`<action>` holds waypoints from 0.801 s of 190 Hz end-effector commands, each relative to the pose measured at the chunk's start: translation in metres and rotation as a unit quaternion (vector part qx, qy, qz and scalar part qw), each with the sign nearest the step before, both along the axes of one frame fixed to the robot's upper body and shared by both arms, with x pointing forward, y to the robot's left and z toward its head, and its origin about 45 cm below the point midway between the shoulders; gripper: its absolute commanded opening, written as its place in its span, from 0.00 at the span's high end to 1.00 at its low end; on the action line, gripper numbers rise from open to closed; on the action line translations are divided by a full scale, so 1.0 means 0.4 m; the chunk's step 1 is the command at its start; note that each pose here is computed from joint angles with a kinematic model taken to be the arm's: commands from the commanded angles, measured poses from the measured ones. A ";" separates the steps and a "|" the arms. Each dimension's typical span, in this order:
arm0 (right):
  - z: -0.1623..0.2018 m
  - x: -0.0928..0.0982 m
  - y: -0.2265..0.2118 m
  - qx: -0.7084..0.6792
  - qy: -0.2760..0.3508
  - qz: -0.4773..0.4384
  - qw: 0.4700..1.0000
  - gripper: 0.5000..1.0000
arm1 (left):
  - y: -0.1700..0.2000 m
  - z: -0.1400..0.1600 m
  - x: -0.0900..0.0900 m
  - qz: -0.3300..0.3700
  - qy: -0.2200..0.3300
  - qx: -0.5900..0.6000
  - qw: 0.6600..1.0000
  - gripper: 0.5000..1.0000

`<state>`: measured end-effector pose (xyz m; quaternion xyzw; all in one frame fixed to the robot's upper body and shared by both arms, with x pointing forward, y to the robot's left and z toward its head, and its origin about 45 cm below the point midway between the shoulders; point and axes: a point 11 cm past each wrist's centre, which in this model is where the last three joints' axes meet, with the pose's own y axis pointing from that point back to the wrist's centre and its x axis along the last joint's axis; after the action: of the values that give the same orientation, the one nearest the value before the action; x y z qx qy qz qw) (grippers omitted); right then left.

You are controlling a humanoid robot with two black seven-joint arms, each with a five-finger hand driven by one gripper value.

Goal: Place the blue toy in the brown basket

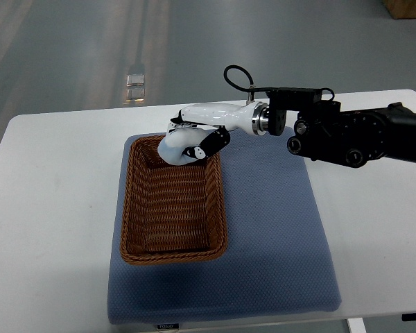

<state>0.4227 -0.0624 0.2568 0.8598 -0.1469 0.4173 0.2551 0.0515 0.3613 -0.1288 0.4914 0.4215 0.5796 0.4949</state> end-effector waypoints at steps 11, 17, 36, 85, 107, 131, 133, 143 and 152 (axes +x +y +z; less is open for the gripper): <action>-0.042 -0.021 0.048 -0.005 0.012 0.014 1.000 0.80 | 0.000 0.000 0.000 0.000 -0.001 0.000 1.000 0.00; -0.049 -0.023 0.049 -0.007 0.013 0.013 1.000 0.73 | 0.000 0.000 0.000 0.000 0.000 0.000 1.000 0.00; -0.053 -0.026 0.055 -0.006 0.015 0.015 1.000 0.49 | 0.000 0.000 0.000 0.000 0.000 0.000 1.000 0.00; -0.048 -0.018 0.042 0.001 0.017 0.004 1.000 0.20 | -0.001 0.000 0.000 0.000 0.000 -0.001 1.000 0.00; -0.050 -0.006 0.016 0.024 0.028 -0.021 0.999 0.20 | -0.001 0.000 0.001 0.000 -0.001 -0.001 1.000 0.00; -0.031 0.039 -0.062 0.083 0.054 -0.092 0.991 0.20 | 0.000 0.000 0.000 0.000 0.000 0.000 1.000 0.00; -0.030 0.042 -0.068 0.087 0.056 -0.098 0.990 0.20 | 0.000 0.000 0.000 0.000 0.000 0.000 1.000 0.00; -0.024 0.057 -0.099 0.107 0.063 -0.123 0.985 0.20 | 0.000 0.000 0.001 0.001 -0.001 0.000 1.000 0.00; -0.017 0.078 -0.158 0.137 0.072 -0.161 0.975 0.20 | 0.000 0.000 0.001 0.001 -0.001 0.000 1.000 0.00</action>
<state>0.4393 -0.0890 0.2450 0.8819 -0.2497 0.3292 0.2271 0.0517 0.3608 -0.1288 0.4909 0.4215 0.5794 0.4957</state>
